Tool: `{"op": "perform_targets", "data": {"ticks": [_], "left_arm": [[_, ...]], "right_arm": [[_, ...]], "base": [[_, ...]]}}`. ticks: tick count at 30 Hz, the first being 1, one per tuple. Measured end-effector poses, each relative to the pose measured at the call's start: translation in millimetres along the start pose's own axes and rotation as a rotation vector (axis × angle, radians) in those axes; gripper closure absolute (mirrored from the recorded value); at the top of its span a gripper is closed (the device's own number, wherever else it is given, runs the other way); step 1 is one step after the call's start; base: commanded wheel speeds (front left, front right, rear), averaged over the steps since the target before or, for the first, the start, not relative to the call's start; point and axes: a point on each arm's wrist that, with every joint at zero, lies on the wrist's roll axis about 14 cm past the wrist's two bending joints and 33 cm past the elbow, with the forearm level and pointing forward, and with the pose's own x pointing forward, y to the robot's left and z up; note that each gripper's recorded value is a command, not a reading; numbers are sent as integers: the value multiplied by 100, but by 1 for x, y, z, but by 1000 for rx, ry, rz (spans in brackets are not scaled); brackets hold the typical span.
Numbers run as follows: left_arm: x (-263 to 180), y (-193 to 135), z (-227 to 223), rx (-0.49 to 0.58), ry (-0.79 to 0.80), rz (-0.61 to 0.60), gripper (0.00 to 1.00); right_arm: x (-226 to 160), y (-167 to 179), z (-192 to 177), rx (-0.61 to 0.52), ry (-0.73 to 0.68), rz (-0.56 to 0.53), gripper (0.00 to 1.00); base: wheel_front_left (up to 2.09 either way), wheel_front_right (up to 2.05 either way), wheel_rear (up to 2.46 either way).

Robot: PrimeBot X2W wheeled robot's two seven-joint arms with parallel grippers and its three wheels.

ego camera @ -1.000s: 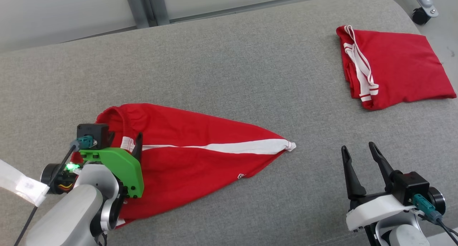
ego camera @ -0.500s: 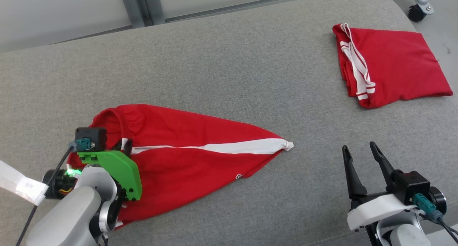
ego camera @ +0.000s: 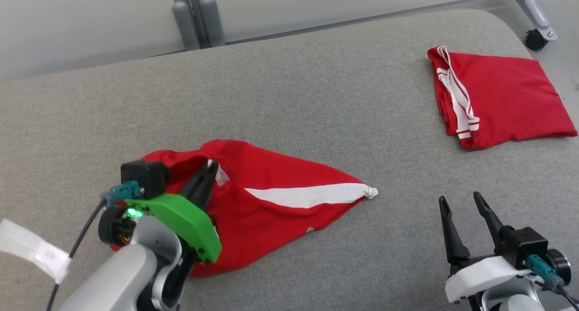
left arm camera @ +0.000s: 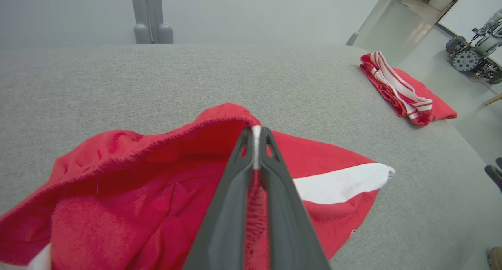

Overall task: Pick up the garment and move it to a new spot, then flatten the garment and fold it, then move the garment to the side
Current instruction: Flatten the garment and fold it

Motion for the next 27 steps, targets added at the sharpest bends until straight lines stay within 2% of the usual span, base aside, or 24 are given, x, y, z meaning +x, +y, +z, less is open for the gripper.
{"op": "perform_targets", "data": {"ticks": [6, 9, 15, 20, 21, 22, 23, 27], "left_arm": [[-47, -35, -18, -134, 22, -98, 100], [-74, -31, -48, -249, 89, -62, 100], [-120, -10, -126, -409, 271, 84, 100], [-133, -11, -154, -493, 318, 108, 100], [-135, -9, -157, -503, 318, 115, 95], [-135, -6, -157, -515, 305, 129, 62], [-135, -3, -158, -516, 298, 139, 0], [-134, 0, -155, -524, 266, 137, 0]], "right_arm": [[-9, 2, -2, 4, 4, 6, 0], [-10, 7, -1, 5, 1, 22, 0], [-5, 20, 2, 3, -11, 66, 0], [-1, 27, 4, -5, -16, 96, 0], [-1, 27, 4, -7, -16, 99, 0], [0, 28, 4, -8, -17, 102, 0], [0, 29, 4, -8, -17, 105, 0], [1, 30, 3, -10, -12, 111, 0]], "base": [[0, 0, 0], [0, 0, 0], [0, 0, 0], [0, 0, 0], [0, 0, 0], [0, 0, 0], [0, 0, 0], [0, 0, 0]]}}
